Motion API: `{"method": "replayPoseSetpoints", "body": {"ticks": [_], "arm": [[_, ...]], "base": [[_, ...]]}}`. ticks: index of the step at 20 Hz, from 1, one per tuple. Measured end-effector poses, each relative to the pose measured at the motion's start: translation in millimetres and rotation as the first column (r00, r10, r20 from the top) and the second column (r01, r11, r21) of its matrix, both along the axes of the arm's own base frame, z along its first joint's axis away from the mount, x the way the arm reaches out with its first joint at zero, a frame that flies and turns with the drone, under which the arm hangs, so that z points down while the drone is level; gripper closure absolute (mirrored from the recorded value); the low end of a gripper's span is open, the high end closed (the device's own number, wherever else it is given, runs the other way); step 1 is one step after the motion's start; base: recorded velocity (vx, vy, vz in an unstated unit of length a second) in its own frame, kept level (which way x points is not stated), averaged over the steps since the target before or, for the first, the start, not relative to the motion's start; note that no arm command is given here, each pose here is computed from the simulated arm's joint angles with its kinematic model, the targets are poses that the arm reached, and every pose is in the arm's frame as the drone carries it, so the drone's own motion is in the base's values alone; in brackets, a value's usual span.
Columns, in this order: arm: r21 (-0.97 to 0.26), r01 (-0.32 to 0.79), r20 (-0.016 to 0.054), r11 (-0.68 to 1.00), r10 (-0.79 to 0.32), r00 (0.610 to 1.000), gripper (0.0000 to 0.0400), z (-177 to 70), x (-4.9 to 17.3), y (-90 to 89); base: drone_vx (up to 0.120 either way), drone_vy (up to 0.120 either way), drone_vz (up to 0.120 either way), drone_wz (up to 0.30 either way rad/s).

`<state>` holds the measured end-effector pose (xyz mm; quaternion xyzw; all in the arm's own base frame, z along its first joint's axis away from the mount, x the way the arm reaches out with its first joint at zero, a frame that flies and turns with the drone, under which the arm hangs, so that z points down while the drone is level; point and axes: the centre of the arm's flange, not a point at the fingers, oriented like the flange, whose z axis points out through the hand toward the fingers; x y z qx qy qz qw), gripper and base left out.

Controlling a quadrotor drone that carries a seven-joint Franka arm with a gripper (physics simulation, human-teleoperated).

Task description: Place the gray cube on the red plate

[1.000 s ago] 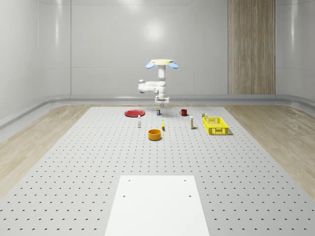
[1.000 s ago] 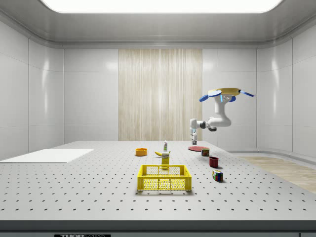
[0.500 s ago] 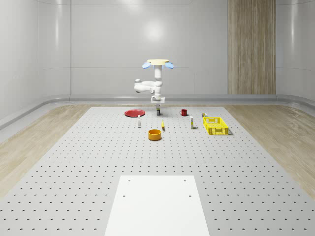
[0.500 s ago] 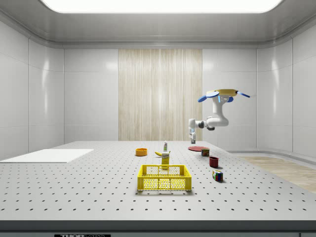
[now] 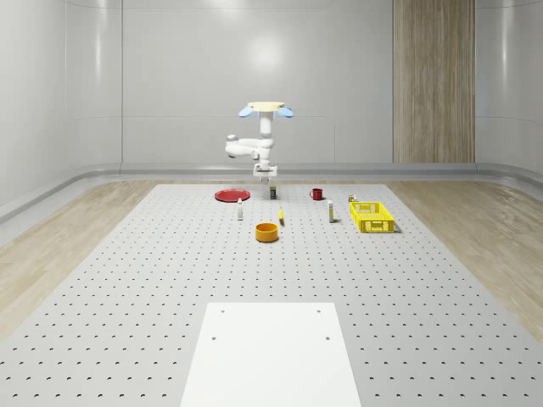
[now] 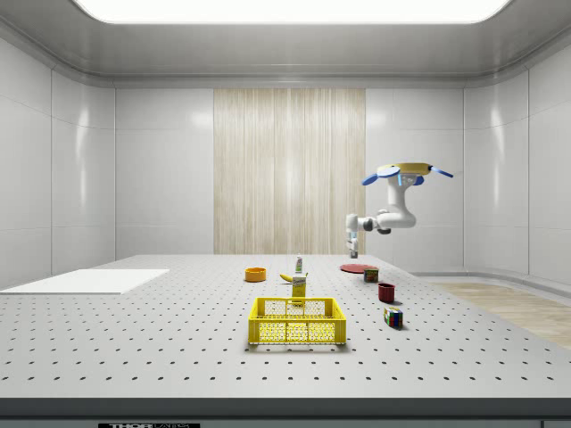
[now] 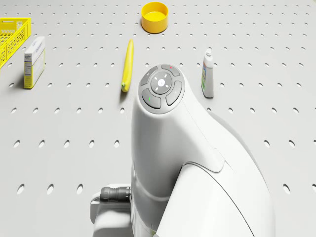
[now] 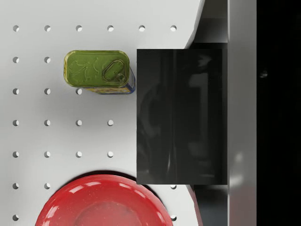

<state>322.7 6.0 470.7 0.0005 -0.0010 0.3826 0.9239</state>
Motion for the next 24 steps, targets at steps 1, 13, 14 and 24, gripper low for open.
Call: {"method": "replayPoseSetpoints", "body": {"ticks": [1, 13, 14, 24], "arm": [[0.000, 0.000, 0.0000, 1.000, 0.000, 1.000, 0.0150, 0.0, 0.0, 0.0], [0.000, 0.000, 0.0000, 1.000, 0.000, 1.000, 0.0150, 0.0, 0.0, 0.0], [0.000, 0.000, 0.0000, 1.000, 0.000, 1.000, 0.0150, 0.0, 0.0, 0.0], [0.000, 0.000, 0.0000, 1.000, 0.000, 1.000, 0.0150, 0.0, 0.0, 0.0]], "base": [[-0.120, -0.120, 0.000, 0.000], [-0.120, -0.120, 0.000, 0.000], [-0.120, -0.120, 0.000, 0.000], [-0.036, -0.120, -0.056, 0.000]]}}
